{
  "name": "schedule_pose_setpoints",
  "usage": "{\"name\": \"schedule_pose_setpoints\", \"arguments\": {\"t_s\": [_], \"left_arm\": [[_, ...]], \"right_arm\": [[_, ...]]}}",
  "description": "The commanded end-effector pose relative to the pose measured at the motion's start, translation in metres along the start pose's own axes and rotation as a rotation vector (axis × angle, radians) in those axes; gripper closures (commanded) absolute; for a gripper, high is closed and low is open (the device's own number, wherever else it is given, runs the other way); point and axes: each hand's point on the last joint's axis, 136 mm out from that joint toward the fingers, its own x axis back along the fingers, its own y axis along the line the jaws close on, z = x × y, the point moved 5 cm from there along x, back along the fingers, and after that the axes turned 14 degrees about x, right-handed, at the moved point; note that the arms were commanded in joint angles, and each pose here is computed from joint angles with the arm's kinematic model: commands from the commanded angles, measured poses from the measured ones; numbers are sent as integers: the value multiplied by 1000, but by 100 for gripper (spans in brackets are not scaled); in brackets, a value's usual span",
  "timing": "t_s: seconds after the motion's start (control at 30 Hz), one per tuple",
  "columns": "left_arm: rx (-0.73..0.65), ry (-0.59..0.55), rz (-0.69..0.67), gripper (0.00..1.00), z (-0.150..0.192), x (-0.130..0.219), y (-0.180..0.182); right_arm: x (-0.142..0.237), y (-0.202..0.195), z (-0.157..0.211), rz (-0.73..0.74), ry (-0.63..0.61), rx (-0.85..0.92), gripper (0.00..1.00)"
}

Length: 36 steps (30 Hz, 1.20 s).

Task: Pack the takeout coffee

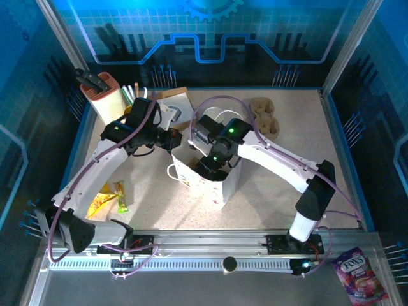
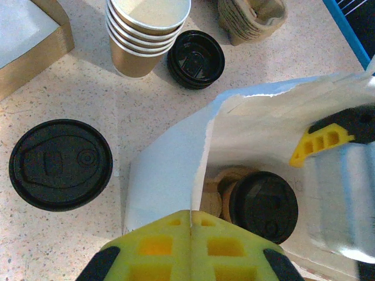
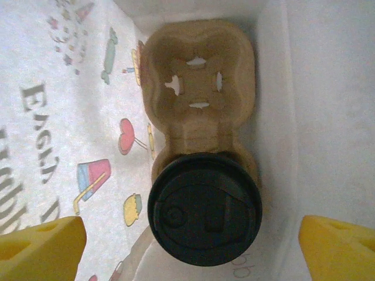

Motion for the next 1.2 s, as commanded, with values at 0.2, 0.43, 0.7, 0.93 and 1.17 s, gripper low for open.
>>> {"name": "schedule_pose_setpoints", "arguments": {"t_s": [0.2,0.43,0.7,0.93,1.17], "left_arm": [[-25,5,24,100,5,5,-4],[-25,3,25,100,6,5,-4],[-27,0,24,100,6,5,-4],[-25,-6,22,85,5,5,-4],[-20,-18,24,74,4,7,-5]], "right_arm": [[51,-2,-15,-7,-192,-9,6],[83,-5,-18,2,-319,-10,6],[128,0,-7,23,-497,0,6],[144,2,19,45,-545,-33,6],[155,6,40,43,-569,-51,5]]}}
